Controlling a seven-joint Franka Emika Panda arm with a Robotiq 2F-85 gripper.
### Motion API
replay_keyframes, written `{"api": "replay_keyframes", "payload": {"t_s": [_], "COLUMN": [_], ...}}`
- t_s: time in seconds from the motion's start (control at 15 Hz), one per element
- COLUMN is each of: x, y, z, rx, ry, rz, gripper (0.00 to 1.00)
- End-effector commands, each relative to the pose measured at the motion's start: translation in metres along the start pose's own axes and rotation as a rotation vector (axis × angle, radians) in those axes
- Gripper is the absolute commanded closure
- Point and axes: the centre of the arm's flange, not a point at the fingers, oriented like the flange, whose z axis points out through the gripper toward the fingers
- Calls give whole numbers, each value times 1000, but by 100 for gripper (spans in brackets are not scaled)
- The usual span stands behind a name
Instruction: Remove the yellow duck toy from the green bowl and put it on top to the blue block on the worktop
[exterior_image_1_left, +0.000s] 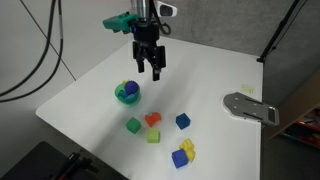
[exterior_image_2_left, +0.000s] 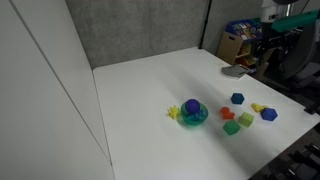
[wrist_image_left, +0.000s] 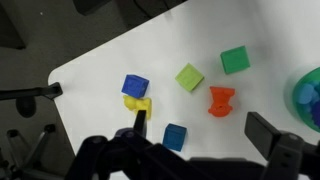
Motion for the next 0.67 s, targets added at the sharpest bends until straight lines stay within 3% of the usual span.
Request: {"api": "replay_keyframes", "payload": {"t_s": [0.0,0.6], "x": [-54,-140], "y": [19,27], "z": [-26,-129], "rx": [106,218], "ry": [37,223], "rz": [-104,-286], "gripper": [0,0]}}
